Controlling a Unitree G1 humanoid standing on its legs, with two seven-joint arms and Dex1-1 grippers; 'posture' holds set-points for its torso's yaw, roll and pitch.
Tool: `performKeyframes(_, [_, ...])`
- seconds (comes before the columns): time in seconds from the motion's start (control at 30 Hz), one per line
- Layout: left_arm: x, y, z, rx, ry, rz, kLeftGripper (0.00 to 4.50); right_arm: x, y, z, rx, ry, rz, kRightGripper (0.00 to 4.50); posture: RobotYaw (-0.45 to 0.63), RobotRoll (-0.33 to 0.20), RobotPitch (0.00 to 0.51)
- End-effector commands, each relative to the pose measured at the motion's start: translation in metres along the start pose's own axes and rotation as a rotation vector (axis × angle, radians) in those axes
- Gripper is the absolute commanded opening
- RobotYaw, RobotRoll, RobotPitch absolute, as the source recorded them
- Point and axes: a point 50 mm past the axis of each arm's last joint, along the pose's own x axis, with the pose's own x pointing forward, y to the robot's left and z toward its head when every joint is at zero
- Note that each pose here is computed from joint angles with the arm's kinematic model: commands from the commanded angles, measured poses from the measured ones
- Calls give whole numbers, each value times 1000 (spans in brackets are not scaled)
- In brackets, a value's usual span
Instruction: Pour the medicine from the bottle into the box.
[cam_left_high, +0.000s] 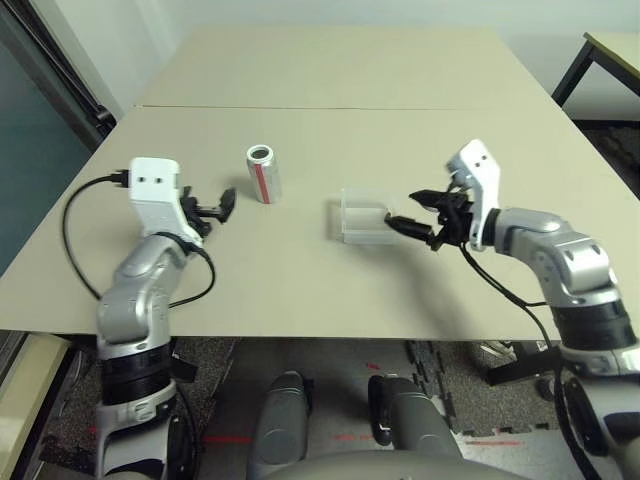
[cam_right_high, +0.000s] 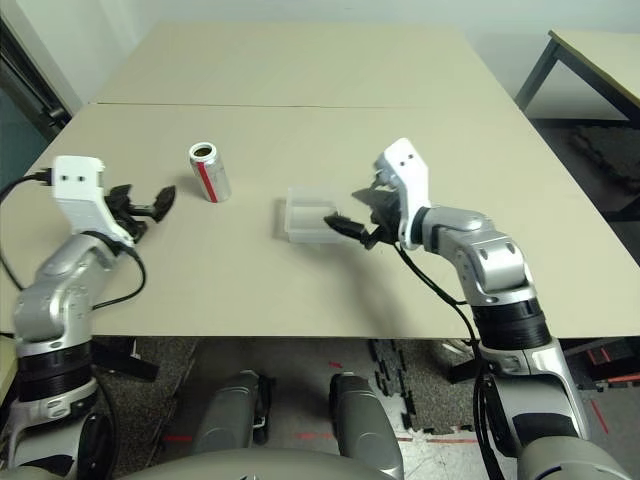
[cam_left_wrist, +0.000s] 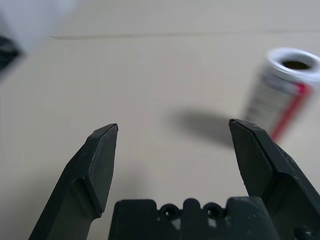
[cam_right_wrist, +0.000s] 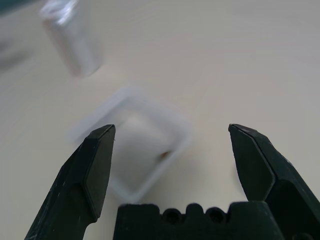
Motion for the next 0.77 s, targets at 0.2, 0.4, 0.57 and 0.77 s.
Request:
performKeyframes(0.2, [12, 37, 15, 4, -61, 94, 4453, -37, -67, -15, 62, -111, -603, 4500, 148, 0, 114])
performKeyframes(0.4, [34, 52, 7, -25, -90, 162, 4453, -41, -98, -33, 67, -135, -731, 4500, 132, 0, 121])
performKeyframes(0.57, [46, 59, -14, -14, -75, 180, 4453, -36, -108, -53, 81, -127, -785, 4500, 104, 0, 128])
performKeyframes(0.77, [47, 67, -49, -34, -24, 265, 4453, -34, -109, -83, 122, -92, -796, 4500, 76, 0, 131])
